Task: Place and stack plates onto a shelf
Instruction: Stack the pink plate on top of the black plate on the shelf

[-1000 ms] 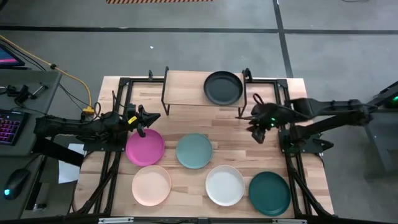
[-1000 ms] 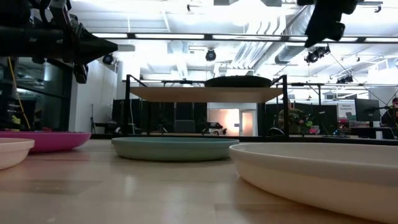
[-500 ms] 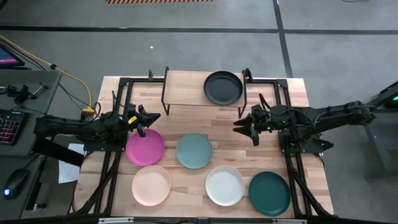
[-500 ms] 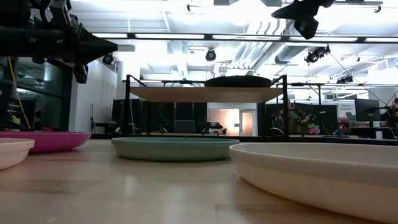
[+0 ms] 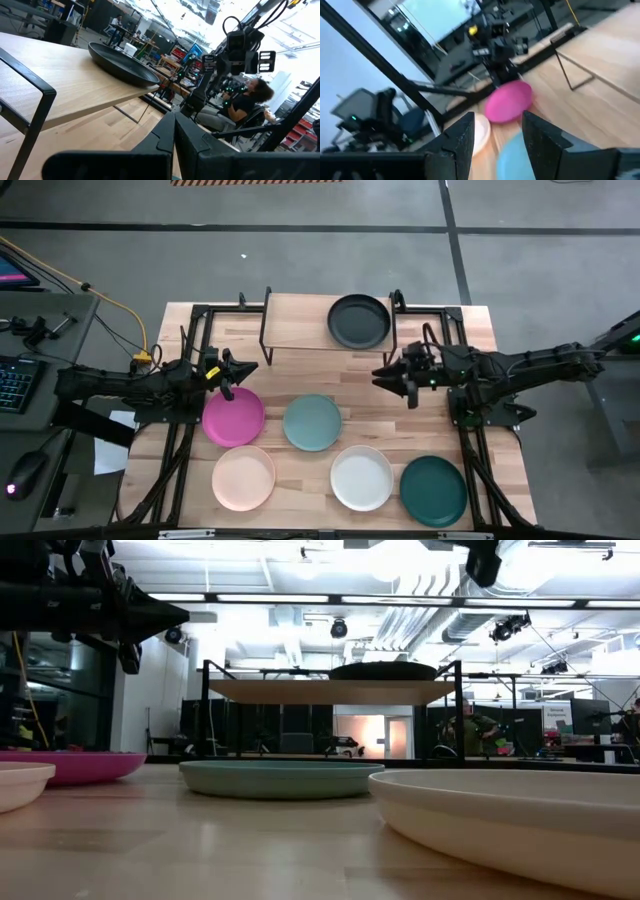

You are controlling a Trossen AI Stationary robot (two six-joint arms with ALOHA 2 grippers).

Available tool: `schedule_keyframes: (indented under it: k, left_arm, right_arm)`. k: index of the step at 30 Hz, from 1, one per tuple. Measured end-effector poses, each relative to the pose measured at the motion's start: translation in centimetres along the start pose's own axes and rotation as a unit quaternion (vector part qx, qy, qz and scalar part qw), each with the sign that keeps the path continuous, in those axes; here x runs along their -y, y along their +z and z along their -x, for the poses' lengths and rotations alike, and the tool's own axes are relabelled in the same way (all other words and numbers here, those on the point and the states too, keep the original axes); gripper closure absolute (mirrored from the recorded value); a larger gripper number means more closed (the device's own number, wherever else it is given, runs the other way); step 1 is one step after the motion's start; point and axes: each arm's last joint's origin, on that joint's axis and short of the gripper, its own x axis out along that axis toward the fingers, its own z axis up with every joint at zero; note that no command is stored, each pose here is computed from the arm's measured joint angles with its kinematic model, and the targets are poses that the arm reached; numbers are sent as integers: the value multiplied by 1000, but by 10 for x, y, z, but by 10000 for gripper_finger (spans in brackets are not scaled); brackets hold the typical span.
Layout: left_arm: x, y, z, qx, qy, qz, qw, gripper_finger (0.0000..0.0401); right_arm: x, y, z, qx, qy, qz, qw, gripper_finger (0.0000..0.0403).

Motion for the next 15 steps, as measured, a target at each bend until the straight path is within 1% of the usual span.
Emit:
schedule_keyframes:
  k: [4,7,8,12,15]
  left_arm:
    - [0,0,0,1,2,-3,1000,400]
    - [-1,1,0,8,13,-11,1000,400]
    - [0,1,0,12,13,0,1000,400]
    - [1,4,0,24,4,98,995,400]
    - [1,5,0,29,-1,141,990,400]
  right_arm:
    - [-4,5,0,26,18,-3,999,257]
    - [-5,7,1,38,27,-6,999,257]
    - [-5,8,1,40,28,-8,999,257]
    - [-6,9,1,45,33,-28,998,257]
    - [-7,10,1,53,39,-32,997,257]
